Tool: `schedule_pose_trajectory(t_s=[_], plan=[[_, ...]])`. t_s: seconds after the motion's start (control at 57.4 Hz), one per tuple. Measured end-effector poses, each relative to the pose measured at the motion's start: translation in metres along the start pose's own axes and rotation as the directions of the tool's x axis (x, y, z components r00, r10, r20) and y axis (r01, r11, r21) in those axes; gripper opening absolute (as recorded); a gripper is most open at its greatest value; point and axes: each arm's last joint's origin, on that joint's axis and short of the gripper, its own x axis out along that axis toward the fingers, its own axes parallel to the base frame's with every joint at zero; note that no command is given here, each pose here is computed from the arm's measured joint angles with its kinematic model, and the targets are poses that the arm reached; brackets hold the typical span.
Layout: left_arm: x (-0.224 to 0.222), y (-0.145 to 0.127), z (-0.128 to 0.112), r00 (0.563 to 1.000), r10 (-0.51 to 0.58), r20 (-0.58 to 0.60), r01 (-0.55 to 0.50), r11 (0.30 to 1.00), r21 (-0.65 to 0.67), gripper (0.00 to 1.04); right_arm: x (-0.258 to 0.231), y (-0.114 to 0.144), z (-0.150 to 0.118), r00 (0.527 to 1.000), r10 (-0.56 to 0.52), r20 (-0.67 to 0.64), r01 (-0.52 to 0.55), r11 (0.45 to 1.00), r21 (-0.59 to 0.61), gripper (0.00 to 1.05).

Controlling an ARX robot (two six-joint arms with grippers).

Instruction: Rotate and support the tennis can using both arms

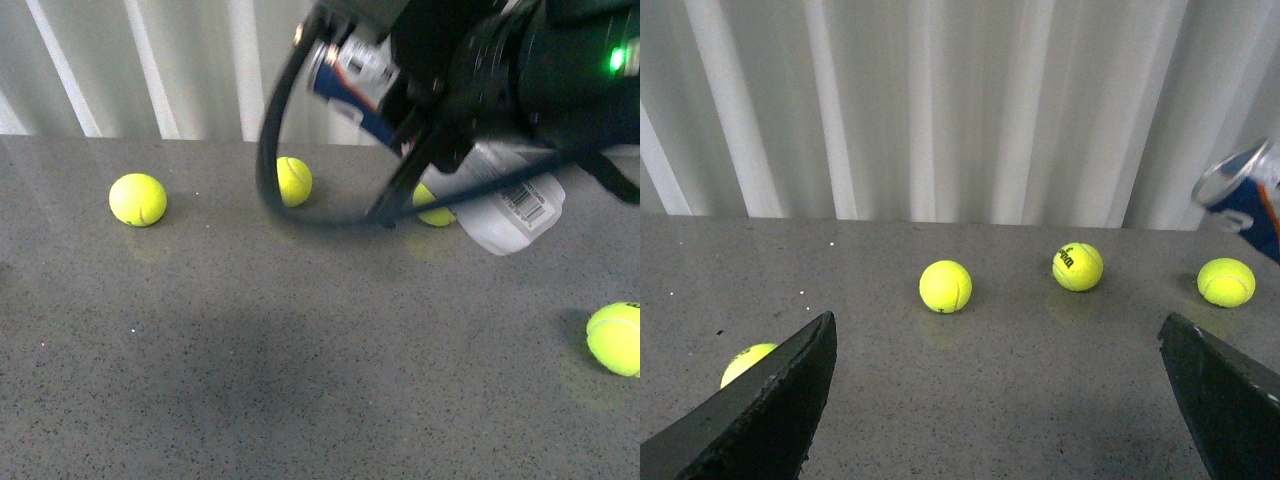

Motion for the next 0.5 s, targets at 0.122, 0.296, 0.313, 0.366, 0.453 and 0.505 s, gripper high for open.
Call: schedule_pose_trajectory(t_s=[0.122,0.296,0.313,0.366,0.453,0.505], plan=[[0.000,0.000,0.000,1.000,0.000,0.000,0.000,1.000,0.000,0.98,0.000,0.024,-0.011,0.995,0.094,0.029,-0.086,0.976,-0.199,0.05],[0.000,0.000,0.000,1.000,0.000,0.000,0.000,1.000,0.000,0.98,0.010,0.047,-0.013,0.982,0.175,0.071,-0.143,0.934,-0.329,0.05],[0.000,0.000,0.000,1.000,0.000,0.000,0.000,1.000,0.000,0.98,0.012,0.050,-0.013,0.980,0.185,0.073,-0.150,0.929,-0.338,0.05],[0.000,0.000,0.000,1.000,0.000,0.000,0.000,1.000,0.000,0.98,0.017,0.056,-0.012,0.976,0.201,0.079,-0.161,0.922,-0.352,0.05],[0.000,0.000,0.000,1.000,0.000,0.000,0.000,1.000,0.000,0.98,0.028,0.067,-0.008,0.968,0.231,0.093,-0.185,0.917,-0.353,0.05],[0.000,0.000,0.000,1.000,0.000,0.000,0.000,1.000,0.000,0.98,0.034,0.073,-0.004,0.961,0.255,0.110,-0.202,0.914,-0.352,0.05]])
